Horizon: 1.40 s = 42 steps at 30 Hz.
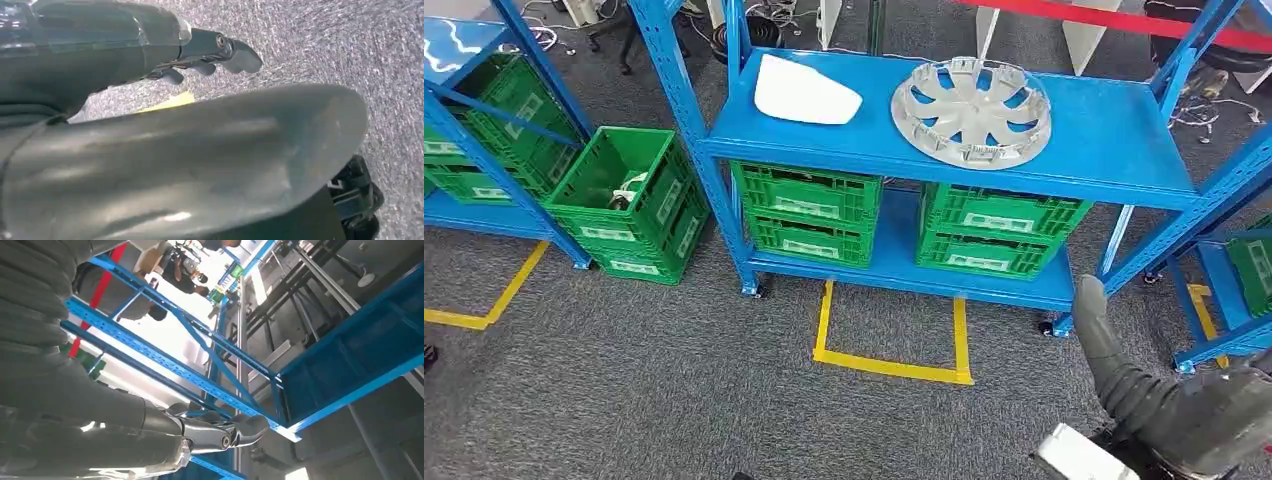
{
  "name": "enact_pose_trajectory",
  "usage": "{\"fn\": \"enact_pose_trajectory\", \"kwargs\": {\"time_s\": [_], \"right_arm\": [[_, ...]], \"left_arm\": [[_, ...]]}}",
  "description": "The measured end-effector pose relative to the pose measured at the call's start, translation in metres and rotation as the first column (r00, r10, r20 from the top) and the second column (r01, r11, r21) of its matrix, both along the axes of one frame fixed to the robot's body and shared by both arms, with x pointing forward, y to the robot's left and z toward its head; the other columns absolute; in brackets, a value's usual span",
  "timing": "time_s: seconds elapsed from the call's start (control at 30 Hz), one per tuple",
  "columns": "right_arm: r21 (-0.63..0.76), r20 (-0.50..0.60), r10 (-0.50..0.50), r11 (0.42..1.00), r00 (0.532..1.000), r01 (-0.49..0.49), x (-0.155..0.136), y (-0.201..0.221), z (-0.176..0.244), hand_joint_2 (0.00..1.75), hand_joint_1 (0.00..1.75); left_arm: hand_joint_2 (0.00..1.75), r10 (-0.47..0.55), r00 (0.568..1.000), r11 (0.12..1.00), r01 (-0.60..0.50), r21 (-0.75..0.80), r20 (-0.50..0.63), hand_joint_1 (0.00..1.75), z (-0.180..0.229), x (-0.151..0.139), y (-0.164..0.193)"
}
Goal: Take the parts from the cabinet and place them on the table.
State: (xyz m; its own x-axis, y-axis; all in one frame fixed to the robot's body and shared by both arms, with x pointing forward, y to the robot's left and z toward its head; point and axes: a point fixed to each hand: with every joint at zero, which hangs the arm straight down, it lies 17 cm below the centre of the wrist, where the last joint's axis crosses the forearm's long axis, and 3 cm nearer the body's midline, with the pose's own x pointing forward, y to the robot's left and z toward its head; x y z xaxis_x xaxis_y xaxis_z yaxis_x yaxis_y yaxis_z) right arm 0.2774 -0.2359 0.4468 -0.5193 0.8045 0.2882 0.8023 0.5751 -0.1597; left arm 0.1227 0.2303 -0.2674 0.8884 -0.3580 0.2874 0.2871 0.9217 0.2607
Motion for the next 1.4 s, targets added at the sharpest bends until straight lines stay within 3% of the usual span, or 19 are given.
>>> {"fn": "enact_pose_trajectory", "kwargs": {"time_s": [0.67, 1.4], "right_arm": [[-0.013, -0.001, 0.017, 1.000, 1.000, -0.017, 0.004, 0.004, -0.002, 1.75, 0.00], [-0.019, -0.025, 0.025, 1.000, 0.999, -0.025, 0.010, 0.007, -0.010, 1.75, 0.00]], "left_arm": [[0.00, -0.199, 0.980, 0.979, 0.198, 0.051, 0.000, 0.00, 0.001, 0.001, -0.008], [0.00, -0.252, 0.968, 0.965, 0.252, 0.077, -0.005, 0.00, 0.001, 0.003, -0.005]]}}
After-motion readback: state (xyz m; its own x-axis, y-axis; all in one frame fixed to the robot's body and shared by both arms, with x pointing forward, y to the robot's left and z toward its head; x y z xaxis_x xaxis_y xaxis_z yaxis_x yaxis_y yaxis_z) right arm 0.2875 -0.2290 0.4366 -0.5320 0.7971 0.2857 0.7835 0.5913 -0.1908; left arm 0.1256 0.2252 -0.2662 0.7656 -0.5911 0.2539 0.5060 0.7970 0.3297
